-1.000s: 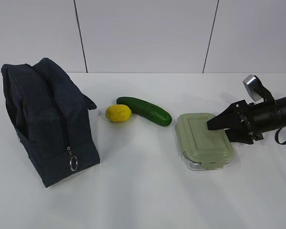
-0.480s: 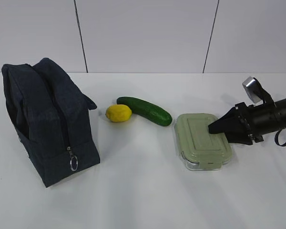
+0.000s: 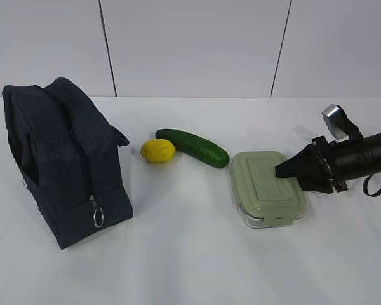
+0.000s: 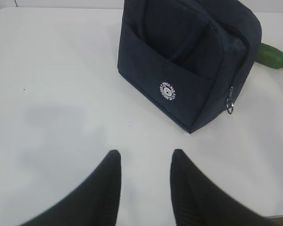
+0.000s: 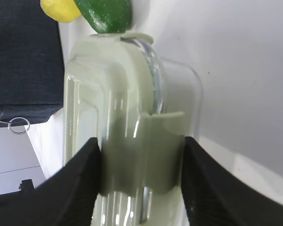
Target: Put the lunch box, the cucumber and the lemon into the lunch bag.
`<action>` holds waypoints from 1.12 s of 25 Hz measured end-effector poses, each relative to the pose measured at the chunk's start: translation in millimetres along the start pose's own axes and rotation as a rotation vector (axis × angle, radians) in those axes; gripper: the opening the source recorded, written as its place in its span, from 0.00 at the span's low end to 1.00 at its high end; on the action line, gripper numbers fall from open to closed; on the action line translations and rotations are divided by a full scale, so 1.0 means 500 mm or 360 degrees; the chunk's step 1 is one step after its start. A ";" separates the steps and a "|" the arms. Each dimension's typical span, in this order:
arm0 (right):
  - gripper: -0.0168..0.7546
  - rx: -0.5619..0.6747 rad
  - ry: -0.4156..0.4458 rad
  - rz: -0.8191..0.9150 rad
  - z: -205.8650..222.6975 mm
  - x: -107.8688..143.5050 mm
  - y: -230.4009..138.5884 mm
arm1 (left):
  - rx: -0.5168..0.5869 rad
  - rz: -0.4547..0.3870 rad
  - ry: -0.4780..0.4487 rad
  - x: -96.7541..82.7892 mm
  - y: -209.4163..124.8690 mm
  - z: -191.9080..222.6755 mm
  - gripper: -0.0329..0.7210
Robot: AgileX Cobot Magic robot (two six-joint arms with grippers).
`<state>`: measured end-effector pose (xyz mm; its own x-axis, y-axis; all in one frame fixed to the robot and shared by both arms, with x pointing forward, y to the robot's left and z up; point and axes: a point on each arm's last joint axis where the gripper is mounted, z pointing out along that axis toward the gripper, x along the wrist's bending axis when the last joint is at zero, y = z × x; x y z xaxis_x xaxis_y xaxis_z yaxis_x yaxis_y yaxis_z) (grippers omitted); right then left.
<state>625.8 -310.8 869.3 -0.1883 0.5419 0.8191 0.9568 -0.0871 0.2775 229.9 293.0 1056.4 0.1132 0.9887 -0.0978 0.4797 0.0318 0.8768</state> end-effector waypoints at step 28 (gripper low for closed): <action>0.51 -0.0064 0.0006 0.0003 0.000 -0.001 0.009 | 0.0000 0.0000 0.0000 0.000 0.000 0.000 0.36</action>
<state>630.4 -311.4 870.3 -0.1875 0.5388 0.8213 0.9473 -0.1219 0.2962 229.9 293.0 1056.4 0.1132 0.9887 -0.0978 0.4797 0.0318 0.8768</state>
